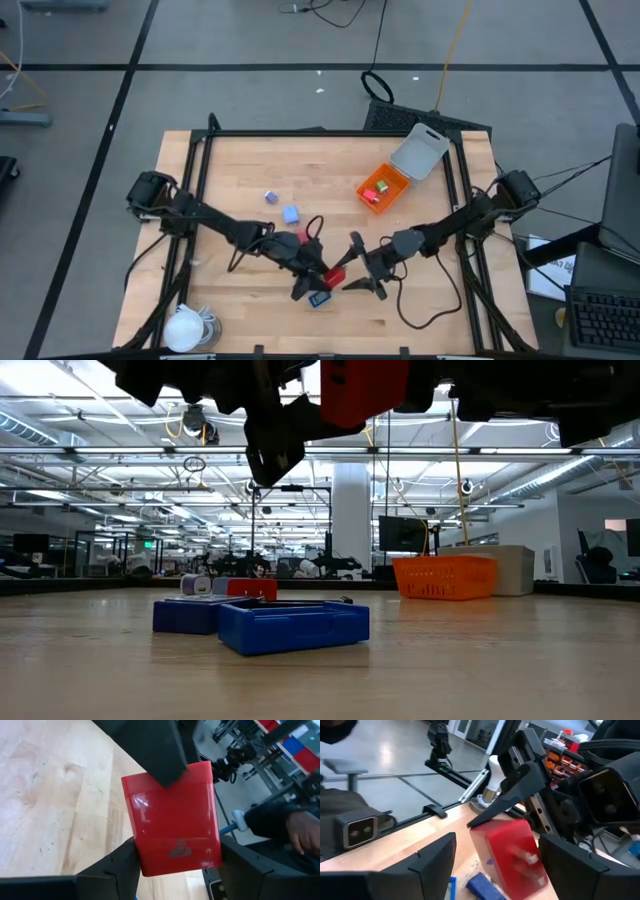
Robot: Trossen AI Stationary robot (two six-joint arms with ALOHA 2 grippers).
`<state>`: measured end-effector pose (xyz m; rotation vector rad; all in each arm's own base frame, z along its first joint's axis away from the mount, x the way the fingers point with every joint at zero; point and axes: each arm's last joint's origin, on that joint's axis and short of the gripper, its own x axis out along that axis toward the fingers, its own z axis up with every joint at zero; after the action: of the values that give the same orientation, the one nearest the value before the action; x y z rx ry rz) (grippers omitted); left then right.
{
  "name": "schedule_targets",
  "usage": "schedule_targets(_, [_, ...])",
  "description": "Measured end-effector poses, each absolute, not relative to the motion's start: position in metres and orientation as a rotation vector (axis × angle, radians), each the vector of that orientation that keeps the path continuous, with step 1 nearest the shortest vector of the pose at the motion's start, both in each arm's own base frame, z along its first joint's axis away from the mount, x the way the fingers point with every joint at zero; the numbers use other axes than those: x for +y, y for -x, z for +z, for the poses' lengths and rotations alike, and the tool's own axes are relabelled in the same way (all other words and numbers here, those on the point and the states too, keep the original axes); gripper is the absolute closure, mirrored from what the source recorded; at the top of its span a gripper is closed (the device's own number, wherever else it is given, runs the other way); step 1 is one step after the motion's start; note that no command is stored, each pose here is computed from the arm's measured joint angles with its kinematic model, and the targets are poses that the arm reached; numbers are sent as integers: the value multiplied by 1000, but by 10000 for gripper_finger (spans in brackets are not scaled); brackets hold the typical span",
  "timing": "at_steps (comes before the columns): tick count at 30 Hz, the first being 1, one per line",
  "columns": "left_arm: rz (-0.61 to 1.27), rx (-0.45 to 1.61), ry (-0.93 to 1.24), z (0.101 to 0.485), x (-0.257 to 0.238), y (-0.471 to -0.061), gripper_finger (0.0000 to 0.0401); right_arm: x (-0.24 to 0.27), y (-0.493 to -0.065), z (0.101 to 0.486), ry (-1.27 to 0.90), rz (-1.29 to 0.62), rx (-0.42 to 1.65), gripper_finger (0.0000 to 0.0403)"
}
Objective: Pick & Place Office items
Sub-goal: Put the left red charger adapter into the orange bin
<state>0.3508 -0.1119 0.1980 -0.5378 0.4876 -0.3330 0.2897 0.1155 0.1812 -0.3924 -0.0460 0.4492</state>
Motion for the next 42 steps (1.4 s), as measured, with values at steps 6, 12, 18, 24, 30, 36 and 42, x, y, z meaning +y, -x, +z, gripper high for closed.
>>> schedule_targets(6, [-330,485,541,198,-110,-351,175,117,-294,180,419,427,-45,148])
schedule_targets(12, [-334,477,543,199,-110,-352,183,115,-295,177,453,383,-6,173])
schedule_targets(18, [-353,478,546,200,-110,-351,158,115,-295,176,452,388,-1,212])
schedule_targets(24, [-359,478,552,200,-110,-351,186,116,-295,176,460,392,4,249])
schedule_targets(30, [-357,476,545,200,-110,-351,162,116,-294,176,471,393,2,254])
schedule_targets(36, [-404,491,550,200,-105,-353,93,115,-292,180,419,391,17,273])
schedule_targets(42, [-491,549,593,198,-96,-353,58,112,-284,193,366,397,80,287])
